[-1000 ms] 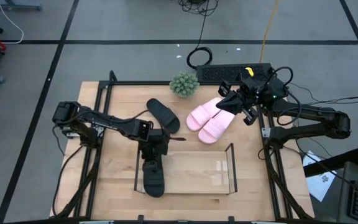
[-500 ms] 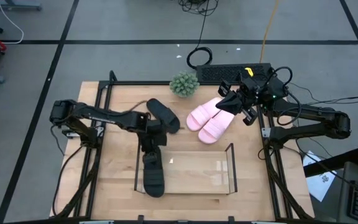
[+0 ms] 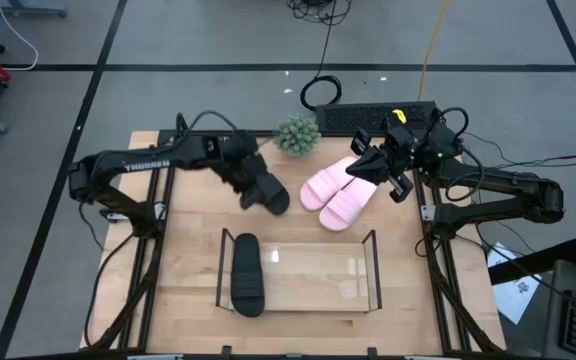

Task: Pick and place slides into the shelf
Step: Put the right black slipper on the shelf

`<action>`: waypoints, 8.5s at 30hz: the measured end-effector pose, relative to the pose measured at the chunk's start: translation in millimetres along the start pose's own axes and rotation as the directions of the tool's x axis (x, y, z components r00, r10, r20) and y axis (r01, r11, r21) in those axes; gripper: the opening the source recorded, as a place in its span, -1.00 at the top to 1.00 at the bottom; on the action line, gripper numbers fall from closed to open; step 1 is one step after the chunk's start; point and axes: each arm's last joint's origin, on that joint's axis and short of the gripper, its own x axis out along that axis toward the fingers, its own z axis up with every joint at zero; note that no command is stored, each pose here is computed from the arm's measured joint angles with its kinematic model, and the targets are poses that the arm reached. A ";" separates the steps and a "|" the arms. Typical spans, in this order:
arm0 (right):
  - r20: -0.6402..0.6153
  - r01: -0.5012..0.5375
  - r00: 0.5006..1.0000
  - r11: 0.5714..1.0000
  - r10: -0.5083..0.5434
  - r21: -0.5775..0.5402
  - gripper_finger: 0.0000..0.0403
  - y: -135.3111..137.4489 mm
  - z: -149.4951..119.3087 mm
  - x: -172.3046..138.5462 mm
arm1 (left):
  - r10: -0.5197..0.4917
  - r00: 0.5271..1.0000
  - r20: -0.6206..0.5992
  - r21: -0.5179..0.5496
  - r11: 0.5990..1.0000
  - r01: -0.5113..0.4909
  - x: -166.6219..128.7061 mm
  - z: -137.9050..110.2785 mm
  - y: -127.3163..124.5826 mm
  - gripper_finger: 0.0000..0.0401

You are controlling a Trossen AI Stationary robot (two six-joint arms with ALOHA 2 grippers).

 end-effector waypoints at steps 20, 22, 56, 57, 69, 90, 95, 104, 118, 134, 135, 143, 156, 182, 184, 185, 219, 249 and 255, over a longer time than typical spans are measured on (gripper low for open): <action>-0.001 -0.002 1.000 1.000 0.002 -0.004 0.98 0.0 -0.1 -0.1 | 0.078 0.991 -0.106 -0.274 0.956 -0.104 37.4 14.1 102.3 0.44; -0.002 -0.002 1.000 1.000 0.002 -0.004 0.98 0.0 -0.1 0.0 | 0.081 0.992 -0.099 -0.270 0.957 -0.105 35.0 14.6 104.7 0.44; -0.008 -0.012 1.000 1.000 0.012 -0.003 0.98 0.2 -0.6 -0.1 | 0.169 0.977 -0.129 -0.373 0.905 -0.206 40.2 12.7 124.7 0.44; -0.015 -0.024 1.000 1.000 0.024 -0.003 0.98 0.5 -0.8 -0.1 | 0.162 0.978 -0.131 -0.371 0.907 -0.200 41.5 12.6 123.8 0.44; -0.030 -0.048 0.998 0.999 0.048 0.005 0.98 1.2 -1.2 -0.1 | 0.187 0.973 -0.131 -0.382 0.897 -0.224 39.1 12.4 127.3 0.44; -0.031 -0.050 0.998 0.999 0.051 0.004 0.98 1.2 -1.2 -0.1 | 0.268 0.954 -0.136 -0.357 0.885 -0.299 30.7 16.1 129.5 0.44; -0.031 -0.050 0.998 0.999 0.051 0.004 0.98 1.2 -1.2 -0.1 | 0.247 0.955 -0.163 -0.350 0.891 -0.290 40.8 14.6 129.0 0.44; -0.039 -0.064 0.997 0.998 0.065 0.028 0.98 1.7 -1.4 -0.2 | 0.163 0.964 -0.210 -0.381 0.894 -0.234 64.7 11.2 139.1 0.44; -0.042 -0.069 0.997 0.997 0.071 0.031 0.98 1.9 -1.5 -0.1 | 0.102 0.977 -0.189 -0.391 0.905 -0.170 64.4 12.9 138.6 0.44; -0.042 -0.069 0.997 0.997 0.071 0.031 0.98 2.0 -1.5 -0.2 | -0.014 0.985 -0.172 -0.407 0.911 -0.058 62.3 13.1 138.7 0.44; -0.042 -0.069 0.997 0.997 0.071 0.032 0.98 2.0 -1.5 -0.2 | -0.015 0.985 -0.172 -0.406 0.912 -0.057 62.4 13.1 138.4 0.44; -0.042 -0.069 0.997 0.997 0.071 0.031 0.98 1.9 -1.4 -0.2 | -0.057 0.983 -0.176 -0.384 0.923 -0.015 65.7 12.9 132.9 0.44; -0.042 -0.069 0.997 0.997 0.070 0.032 0.98 2.0 -1.5 -0.2 | -0.020 0.978 -0.210 -0.348 0.936 -0.055 80.6 10.8 127.1 0.44; -0.039 -0.067 0.997 0.997 0.068 0.032 0.98 2.0 -1.3 -0.2 | -0.128 0.983 -0.128 -0.286 0.954 0.087 52.7 18.2 104.4 0.99; -0.039 -0.066 0.997 0.997 0.067 0.031 0.98 2.0 -1.3 -0.2 | -0.126 0.988 -0.088 -0.262 0.960 0.099 38.5 21.0 97.3 0.99; -0.038 -0.066 0.997 0.997 0.067 0.030 0.98 2.0 -1.2 -0.2 | -0.126 0.990 -0.067 -0.252 0.962 0.105 30.5 22.1 93.7 0.99; 0.170 0.267 0.953 0.961 -0.252 -0.072 0.98 -14.8 12.3 -10.4 | -0.475 0.835 -0.278 0.013 0.868 0.497 45.7 -23.2 -102.1 1.00; 0.167 0.187 0.969 0.982 -0.180 -0.027 0.98 -2.6 20.4 -15.8 | -0.263 0.751 -0.605 0.173 0.878 0.447 121.1 19.1 -161.0 1.00; 0.154 0.167 0.975 0.985 -0.161 -0.030 0.98 -1.9 20.2 -15.8 | -0.296 0.733 -0.612 0.124 0.880 0.459 133.4 16.2 -154.0 1.00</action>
